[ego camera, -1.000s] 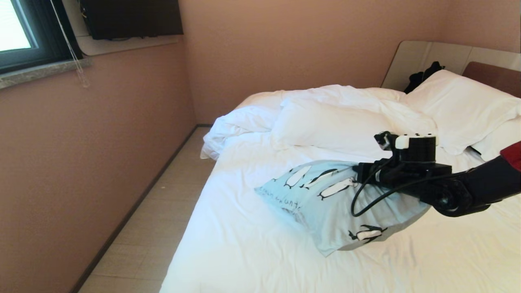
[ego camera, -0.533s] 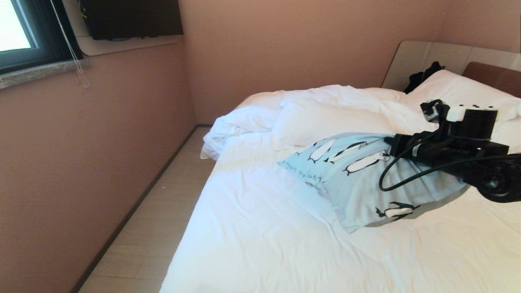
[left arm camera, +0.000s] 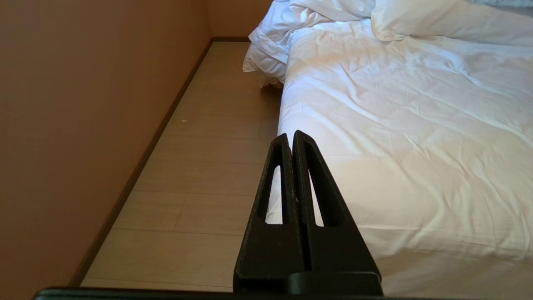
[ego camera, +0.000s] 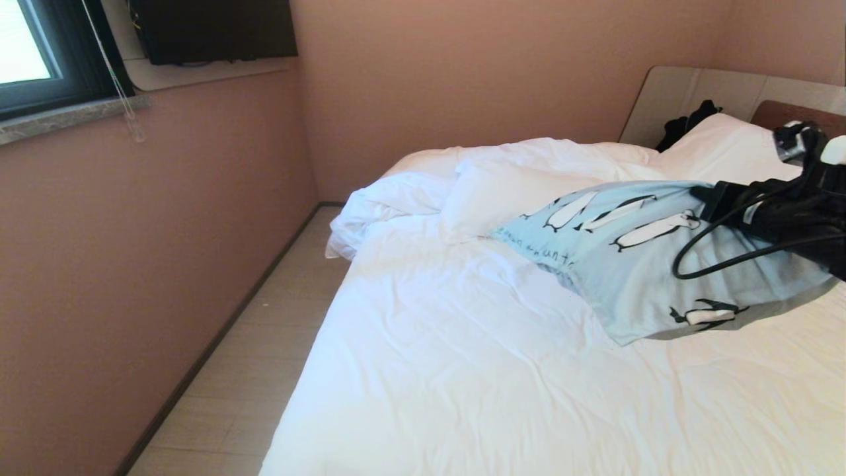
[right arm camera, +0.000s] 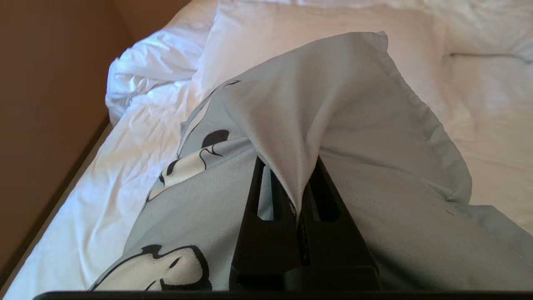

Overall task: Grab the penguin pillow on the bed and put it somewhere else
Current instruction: Pick up the pillow, then move to the head of the bed

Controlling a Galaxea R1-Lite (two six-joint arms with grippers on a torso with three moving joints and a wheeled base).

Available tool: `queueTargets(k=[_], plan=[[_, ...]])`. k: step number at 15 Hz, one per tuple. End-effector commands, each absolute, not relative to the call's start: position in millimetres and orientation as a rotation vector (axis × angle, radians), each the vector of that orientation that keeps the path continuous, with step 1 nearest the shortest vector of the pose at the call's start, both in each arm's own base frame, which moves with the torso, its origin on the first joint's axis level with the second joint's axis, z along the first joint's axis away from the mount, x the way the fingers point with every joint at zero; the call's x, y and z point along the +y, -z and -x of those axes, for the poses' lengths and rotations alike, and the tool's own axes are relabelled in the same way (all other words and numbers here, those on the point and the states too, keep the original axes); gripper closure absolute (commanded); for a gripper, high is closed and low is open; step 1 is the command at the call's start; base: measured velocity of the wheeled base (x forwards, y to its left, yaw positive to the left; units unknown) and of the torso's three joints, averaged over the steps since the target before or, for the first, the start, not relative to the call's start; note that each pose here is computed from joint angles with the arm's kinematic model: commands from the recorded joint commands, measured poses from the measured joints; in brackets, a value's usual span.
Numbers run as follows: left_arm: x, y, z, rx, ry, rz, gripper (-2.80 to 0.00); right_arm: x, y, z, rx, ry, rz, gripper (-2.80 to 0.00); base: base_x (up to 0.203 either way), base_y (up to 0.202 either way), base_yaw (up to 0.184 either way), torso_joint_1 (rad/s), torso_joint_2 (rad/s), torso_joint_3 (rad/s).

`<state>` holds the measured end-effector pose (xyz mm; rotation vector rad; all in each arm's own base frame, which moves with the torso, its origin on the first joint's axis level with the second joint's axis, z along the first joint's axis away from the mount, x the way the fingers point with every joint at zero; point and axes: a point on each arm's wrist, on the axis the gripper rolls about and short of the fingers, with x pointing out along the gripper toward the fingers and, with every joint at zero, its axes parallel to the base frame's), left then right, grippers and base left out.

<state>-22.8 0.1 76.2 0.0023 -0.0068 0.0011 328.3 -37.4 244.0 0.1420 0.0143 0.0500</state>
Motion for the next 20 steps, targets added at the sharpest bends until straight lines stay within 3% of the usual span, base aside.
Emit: queueTargets(k=[1,13,20], plan=[[0.1,-76.3,22.8,-0.008,-0.002,-0.003,0.00,-46.1,-258.4,-316.2,-0.031,-0.065,-0.134,0.00,0.000,0.000,0.000,0.000,0.00,0.000],[0.1,-76.4,22.8,-0.009,-0.002,-0.006,0.00,-54.3,-274.9,-299.0,-0.083,-0.058,-0.124,0.00,0.000,0.000,0.000,0.000,0.00,0.000],[0.1,-76.5,22.7,-0.008,-0.002,-0.006,0.00,-69.9,-277.5,-295.3,-0.090,-0.057,-0.117,0.00,0.000,-0.165,0.005,0.001,0.00,0.002]])
